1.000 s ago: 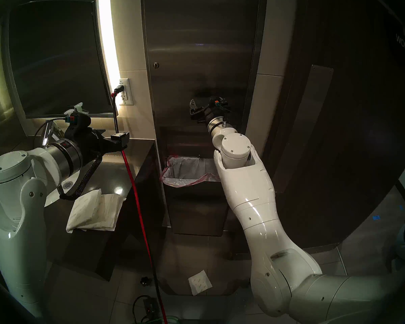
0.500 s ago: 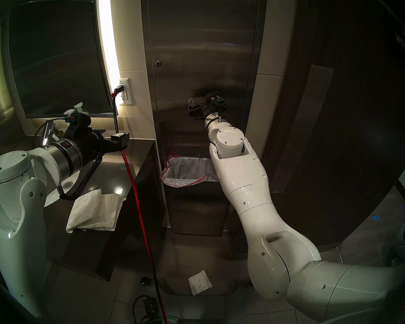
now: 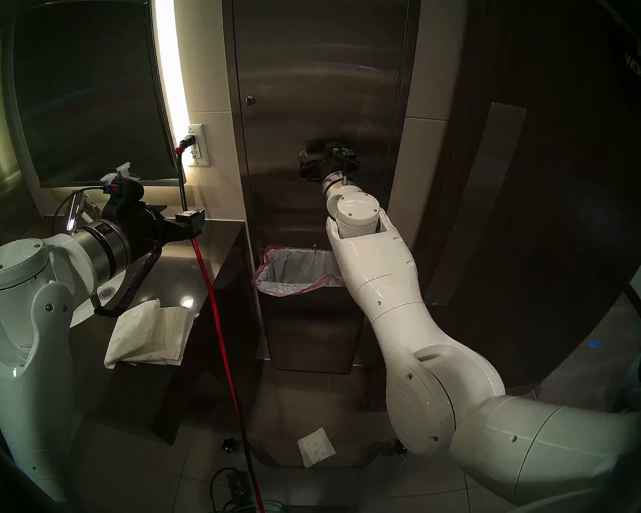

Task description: Twist key and close towel dispenser

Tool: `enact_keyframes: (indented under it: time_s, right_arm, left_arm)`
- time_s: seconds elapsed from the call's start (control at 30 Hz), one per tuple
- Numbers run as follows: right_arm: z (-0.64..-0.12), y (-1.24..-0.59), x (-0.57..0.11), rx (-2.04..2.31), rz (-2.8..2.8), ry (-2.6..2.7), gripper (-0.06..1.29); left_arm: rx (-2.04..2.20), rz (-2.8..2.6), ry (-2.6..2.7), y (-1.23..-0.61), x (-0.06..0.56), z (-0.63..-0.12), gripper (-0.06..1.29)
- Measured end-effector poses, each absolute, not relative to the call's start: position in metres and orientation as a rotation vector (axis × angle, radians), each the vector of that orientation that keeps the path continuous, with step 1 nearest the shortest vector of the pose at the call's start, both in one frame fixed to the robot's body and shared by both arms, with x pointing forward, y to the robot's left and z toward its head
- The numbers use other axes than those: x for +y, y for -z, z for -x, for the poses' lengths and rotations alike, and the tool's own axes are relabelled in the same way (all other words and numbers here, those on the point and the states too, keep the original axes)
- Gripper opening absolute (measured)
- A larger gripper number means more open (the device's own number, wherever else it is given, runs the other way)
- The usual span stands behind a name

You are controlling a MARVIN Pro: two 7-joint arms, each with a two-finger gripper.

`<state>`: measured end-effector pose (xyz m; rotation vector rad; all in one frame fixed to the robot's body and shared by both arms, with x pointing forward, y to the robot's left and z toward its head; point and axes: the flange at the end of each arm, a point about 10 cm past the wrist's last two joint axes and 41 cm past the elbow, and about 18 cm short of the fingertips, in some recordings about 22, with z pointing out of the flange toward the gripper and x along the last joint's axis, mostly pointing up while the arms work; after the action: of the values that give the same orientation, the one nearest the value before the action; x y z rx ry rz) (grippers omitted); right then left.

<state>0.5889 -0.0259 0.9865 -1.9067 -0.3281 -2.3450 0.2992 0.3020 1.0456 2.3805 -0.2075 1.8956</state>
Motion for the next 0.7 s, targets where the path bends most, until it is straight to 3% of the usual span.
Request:
enact_keyframes:
  time_s: [0.7]
  right_arm:
    - [-0.548,-0.993,-0.038,-0.499,1.663,2.541,1.23]
  left_arm:
    - [-0.208,-2.380,-1.893,-1.046,0.302,-0.299,1.26]
